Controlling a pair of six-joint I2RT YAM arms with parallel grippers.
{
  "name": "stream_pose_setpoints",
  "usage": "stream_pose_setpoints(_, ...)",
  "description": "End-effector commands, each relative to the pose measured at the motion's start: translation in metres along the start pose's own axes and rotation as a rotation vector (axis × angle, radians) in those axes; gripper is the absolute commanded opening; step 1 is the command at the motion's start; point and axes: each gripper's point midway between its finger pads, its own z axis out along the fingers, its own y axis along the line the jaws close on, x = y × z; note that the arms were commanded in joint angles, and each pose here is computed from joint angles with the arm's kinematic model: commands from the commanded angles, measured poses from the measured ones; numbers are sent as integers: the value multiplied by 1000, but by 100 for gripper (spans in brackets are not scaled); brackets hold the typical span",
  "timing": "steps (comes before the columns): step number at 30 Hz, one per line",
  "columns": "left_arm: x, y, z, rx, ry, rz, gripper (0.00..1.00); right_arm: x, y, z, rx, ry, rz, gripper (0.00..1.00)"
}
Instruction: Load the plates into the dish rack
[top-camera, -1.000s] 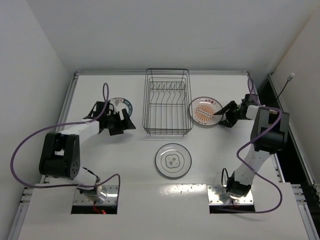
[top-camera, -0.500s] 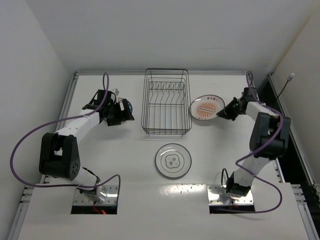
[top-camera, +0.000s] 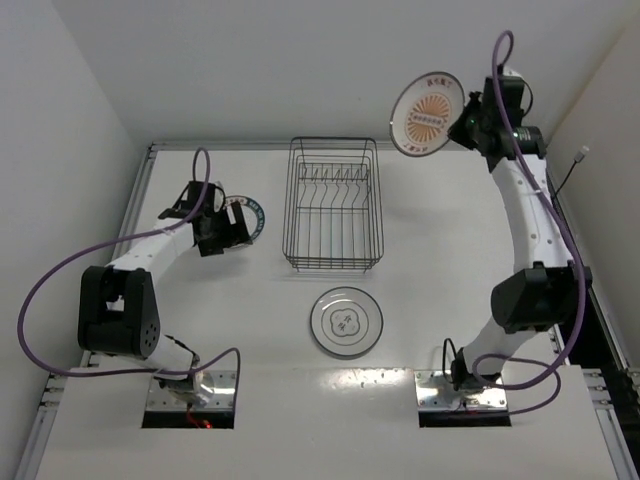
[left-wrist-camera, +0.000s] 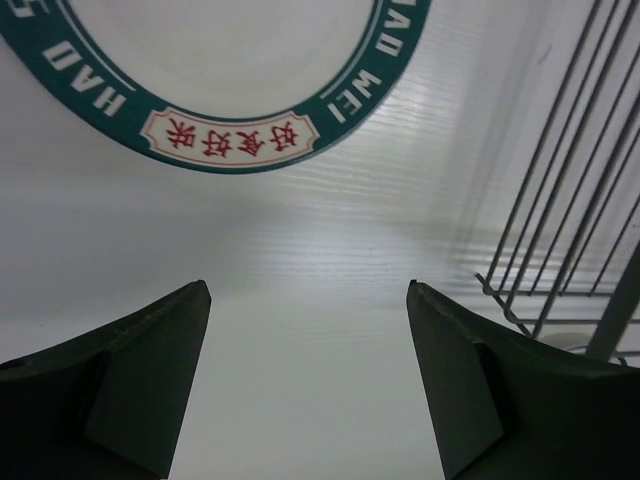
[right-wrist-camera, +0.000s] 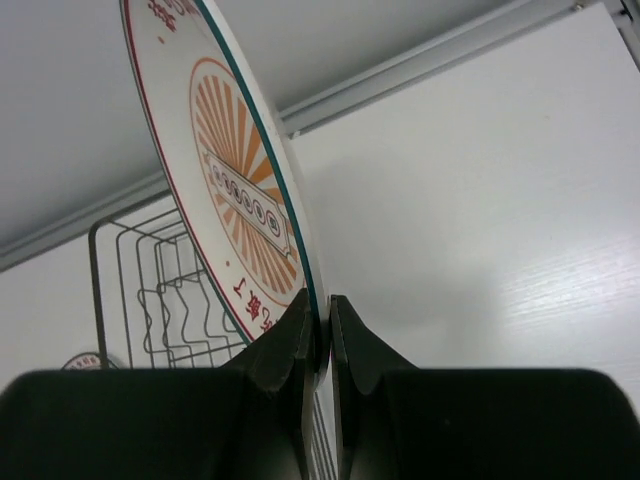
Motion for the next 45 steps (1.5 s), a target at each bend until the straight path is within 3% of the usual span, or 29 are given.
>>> stream_pose_setpoints(1,-3,25,1,-74,-29,-15,77,12,21,15,66,43,-127,0)
stream_pose_setpoints(2,1,26,3,-77,-21,-16,77,33,21,32,95,111,-151,0)
stream_pose_setpoints(10,3,33,-4,-67,-9,-49,77,64,64,58,140,151,-266,0)
stream_pose_setpoints(18,4,31,-11,-44,16,-67,77,92,67,67,219,182,-352,0)
stream_pose_setpoints(28,4,43,-18,-84,12,-66,78,57,77,44,218,71,-325,0)
stream_pose_setpoints(45,-6,54,-21,-135,-19,-79,78,85,74,50,267,131,-398,0)
